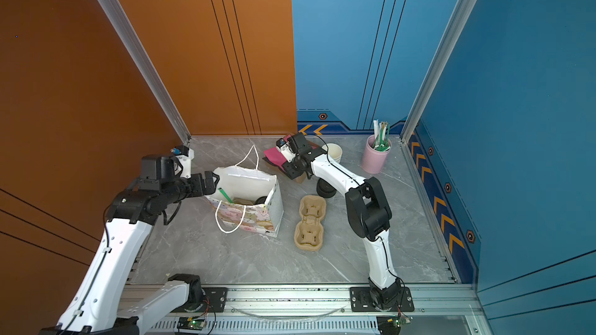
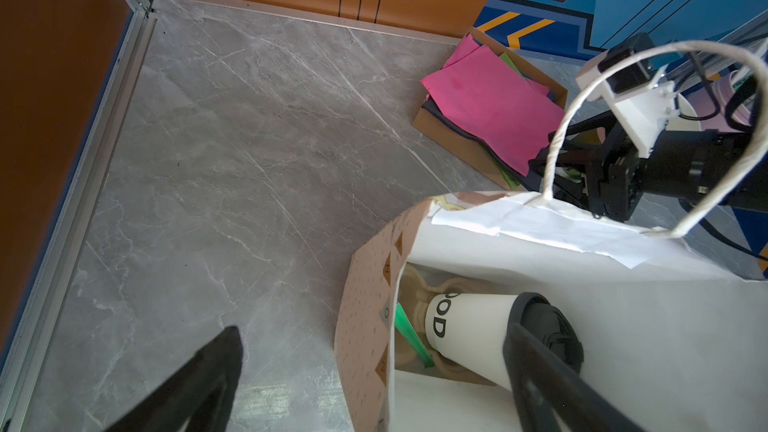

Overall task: Pack the takeout coffee
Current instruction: 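Lower the right gripper onto the pink napkin stack and pinch the top napkin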

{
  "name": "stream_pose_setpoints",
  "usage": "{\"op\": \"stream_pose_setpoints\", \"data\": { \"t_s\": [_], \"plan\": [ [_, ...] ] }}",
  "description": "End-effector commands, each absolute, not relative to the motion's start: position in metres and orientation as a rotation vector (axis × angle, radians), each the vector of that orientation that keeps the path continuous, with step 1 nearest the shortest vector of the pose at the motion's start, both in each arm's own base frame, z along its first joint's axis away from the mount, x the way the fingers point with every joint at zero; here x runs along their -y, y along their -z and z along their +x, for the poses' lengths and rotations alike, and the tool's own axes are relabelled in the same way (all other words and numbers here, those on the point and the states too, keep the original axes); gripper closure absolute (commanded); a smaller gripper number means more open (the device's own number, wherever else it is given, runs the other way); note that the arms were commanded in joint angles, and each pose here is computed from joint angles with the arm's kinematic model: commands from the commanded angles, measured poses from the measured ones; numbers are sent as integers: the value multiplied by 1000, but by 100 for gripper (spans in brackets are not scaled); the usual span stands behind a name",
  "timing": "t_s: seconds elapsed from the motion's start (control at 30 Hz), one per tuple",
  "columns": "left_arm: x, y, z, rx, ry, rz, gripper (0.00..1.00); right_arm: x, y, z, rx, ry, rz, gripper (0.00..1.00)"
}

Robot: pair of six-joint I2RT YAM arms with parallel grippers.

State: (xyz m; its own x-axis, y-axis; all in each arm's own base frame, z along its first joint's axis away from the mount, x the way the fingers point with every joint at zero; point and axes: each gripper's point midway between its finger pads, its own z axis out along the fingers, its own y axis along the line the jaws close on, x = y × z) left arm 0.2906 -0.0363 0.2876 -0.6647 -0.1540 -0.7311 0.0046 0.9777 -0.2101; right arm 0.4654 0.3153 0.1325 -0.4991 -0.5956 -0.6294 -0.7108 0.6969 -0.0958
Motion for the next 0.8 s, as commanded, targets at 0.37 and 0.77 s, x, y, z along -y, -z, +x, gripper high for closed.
{"op": "stream_pose_setpoints", "data": {
  "t_s": [0.37,0.77],
  "plan": [
    [33,-284,287,-2290,231,-119,2,-307,-105,466,-2311,-112,-1079,65],
    [33,-283,288,-2294,234,-121,2,-312,-103,472,-2310,-143,-1072,94]
  ]
}}
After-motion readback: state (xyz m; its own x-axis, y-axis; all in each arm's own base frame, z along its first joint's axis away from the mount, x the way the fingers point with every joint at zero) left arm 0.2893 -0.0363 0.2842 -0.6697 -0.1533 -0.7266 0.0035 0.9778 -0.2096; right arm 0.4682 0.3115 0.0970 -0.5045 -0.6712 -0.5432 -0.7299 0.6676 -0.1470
